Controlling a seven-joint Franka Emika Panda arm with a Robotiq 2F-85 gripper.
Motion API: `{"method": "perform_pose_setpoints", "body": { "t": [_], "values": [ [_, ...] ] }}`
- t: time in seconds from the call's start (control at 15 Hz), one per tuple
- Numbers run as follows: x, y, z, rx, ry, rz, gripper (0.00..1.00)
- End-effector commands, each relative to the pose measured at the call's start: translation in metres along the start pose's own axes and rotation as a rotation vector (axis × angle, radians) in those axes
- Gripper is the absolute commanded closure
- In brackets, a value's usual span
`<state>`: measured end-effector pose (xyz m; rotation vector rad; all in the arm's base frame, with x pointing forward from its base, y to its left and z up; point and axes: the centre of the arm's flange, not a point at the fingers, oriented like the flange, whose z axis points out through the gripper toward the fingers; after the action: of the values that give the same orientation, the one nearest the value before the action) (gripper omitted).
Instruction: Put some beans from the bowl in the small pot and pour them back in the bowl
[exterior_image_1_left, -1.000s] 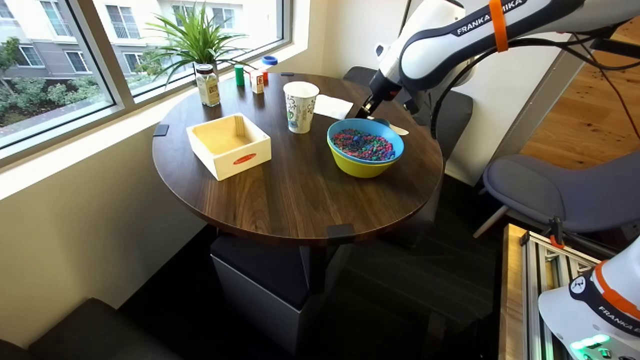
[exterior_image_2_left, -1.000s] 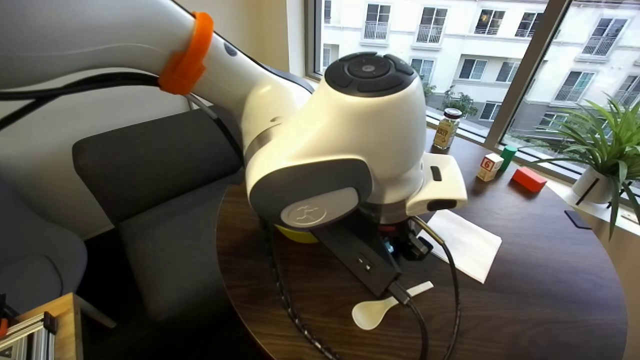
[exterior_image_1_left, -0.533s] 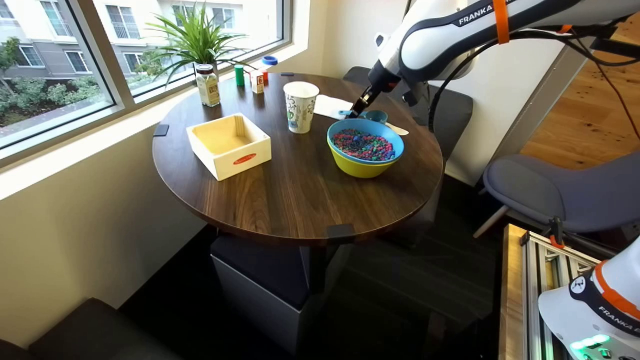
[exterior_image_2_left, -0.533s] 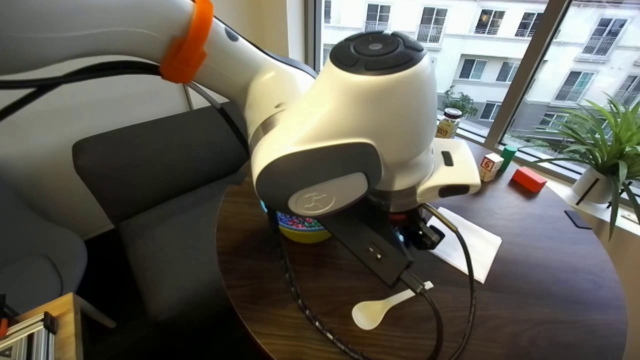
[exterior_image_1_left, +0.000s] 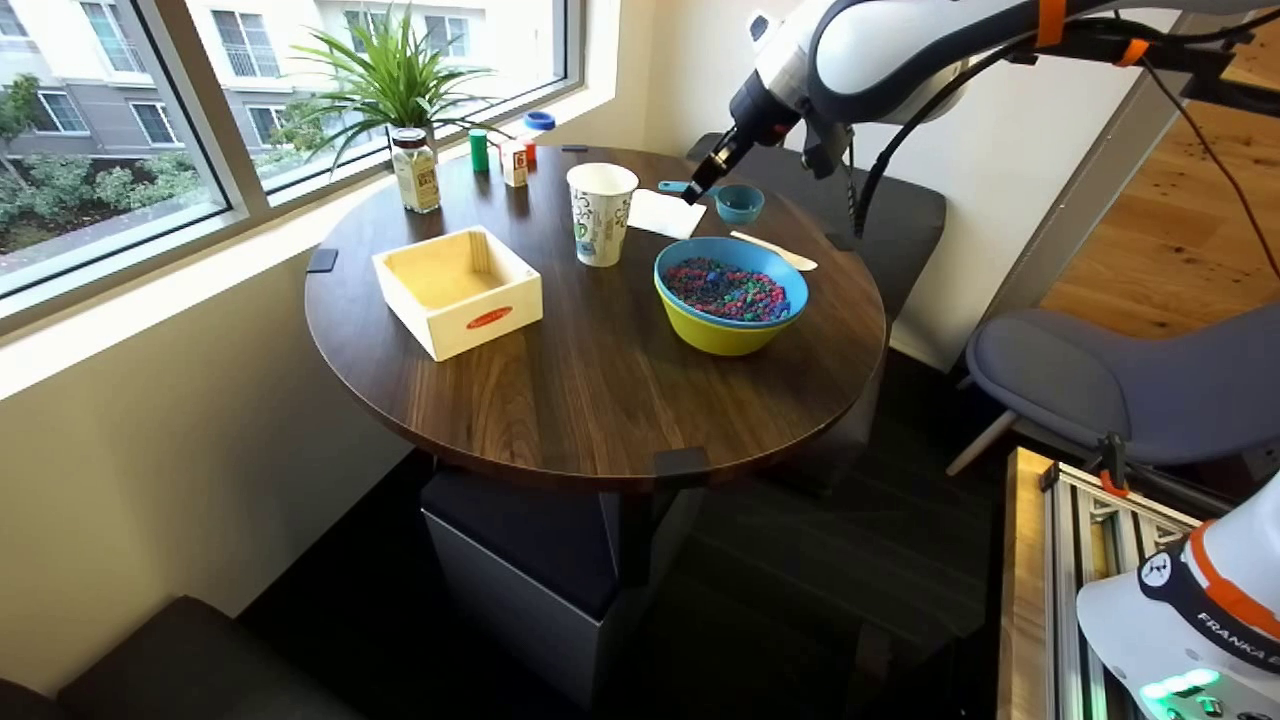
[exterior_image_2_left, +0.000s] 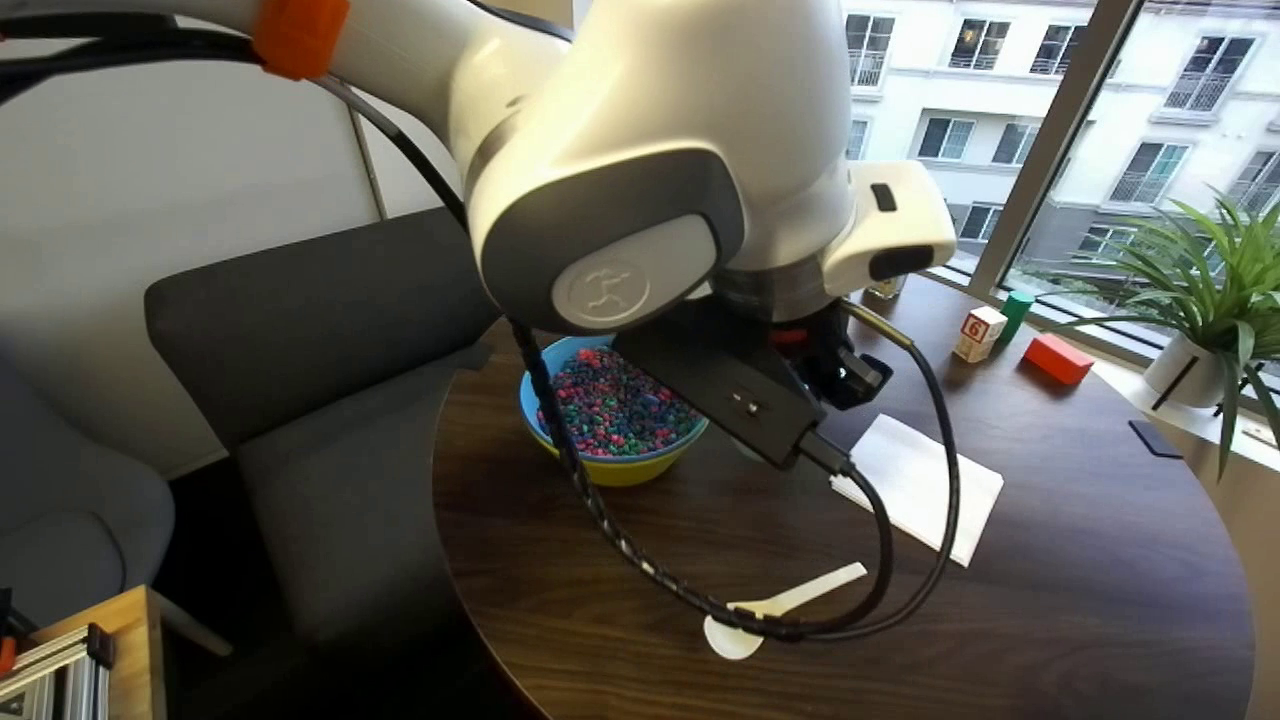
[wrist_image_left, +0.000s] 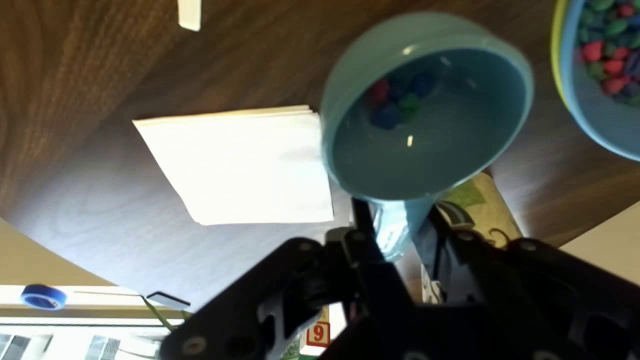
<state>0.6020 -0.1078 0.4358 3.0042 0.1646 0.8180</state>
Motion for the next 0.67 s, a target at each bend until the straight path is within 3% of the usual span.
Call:
{"method": "perform_pose_setpoints", "body": {
  "t": [0.0,0.6],
  "values": [
    [0.006,-0.029,-0.025,-0.005,0.041,-0.028,0.94],
    [-0.002,-0.109,-0.051,0.005,0.206,-0.175,0.94]
  ]
}}
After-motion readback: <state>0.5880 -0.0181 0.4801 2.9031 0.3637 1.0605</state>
